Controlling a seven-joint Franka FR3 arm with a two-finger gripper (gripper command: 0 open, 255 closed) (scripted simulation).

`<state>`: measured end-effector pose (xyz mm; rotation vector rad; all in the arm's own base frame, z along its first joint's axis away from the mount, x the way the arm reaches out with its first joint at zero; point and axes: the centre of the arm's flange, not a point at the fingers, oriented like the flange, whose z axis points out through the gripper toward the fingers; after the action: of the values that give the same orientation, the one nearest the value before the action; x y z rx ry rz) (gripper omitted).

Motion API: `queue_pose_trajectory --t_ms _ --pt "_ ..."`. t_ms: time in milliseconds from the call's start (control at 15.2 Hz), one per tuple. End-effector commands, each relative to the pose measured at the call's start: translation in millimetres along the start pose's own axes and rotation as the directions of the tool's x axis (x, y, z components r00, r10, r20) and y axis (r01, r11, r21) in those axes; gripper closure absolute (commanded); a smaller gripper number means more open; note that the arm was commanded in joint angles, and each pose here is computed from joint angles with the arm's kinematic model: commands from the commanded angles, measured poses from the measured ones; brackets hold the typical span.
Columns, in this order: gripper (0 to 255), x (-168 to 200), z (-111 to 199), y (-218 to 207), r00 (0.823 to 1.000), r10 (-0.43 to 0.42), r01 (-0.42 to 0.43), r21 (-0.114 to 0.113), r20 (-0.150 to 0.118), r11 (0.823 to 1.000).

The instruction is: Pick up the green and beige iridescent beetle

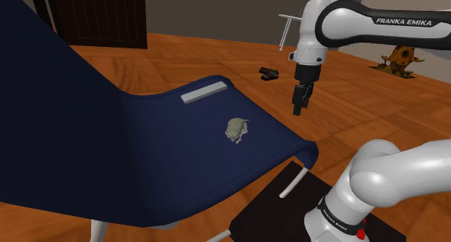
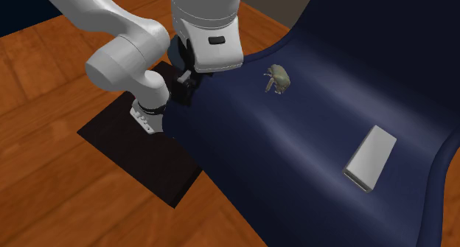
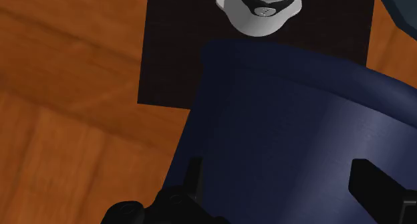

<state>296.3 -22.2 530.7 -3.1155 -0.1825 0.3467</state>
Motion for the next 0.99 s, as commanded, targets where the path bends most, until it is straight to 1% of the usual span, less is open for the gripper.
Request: queue_pose_trajectory --t_ms 0,66,132,198,264,330,396,462,528,660,792,924 --pt "0 0 0 0 1.0 0.0 0.0 0.0 0.0 1.0" --pt "0 -1 0 -14 0.998 0.061 -0.061 -0.002 -0.017 0.998" --pt "0 0 0 -27 0.992 0.121 -0.121 -0.003 -0.035 0.993" --pt "0 1 -1 -41 0.982 0.181 -0.182 -0.003 -0.053 0.983" --pt "0 3 -1 -54 0.968 0.24 -0.241 -0.002 -0.07 0.971" --pt "0 5 -1 -67 0.95 0.298 -0.3 0.0 -0.087 0.954" --pt "0 9 -1 -80 0.929 0.355 -0.357 0.003 -0.105 0.934" --pt "0 13 -1 -93 0.904 0.411 -0.413 0.008 -0.122 0.911" --pt "0 18 -2 -106 0.875 0.465 -0.467 0.013 -0.138 0.884" --pt "0 31 -2 -130 0.807 0.566 -0.571 0.027 -0.17 0.821" --pt "0 46 -3 -152 0.726 0.658 -0.665 0.044 -0.2 0.746" --pt "0 64 -5 -172 0.633 0.74 -0.748 0.065 -0.227 0.66"
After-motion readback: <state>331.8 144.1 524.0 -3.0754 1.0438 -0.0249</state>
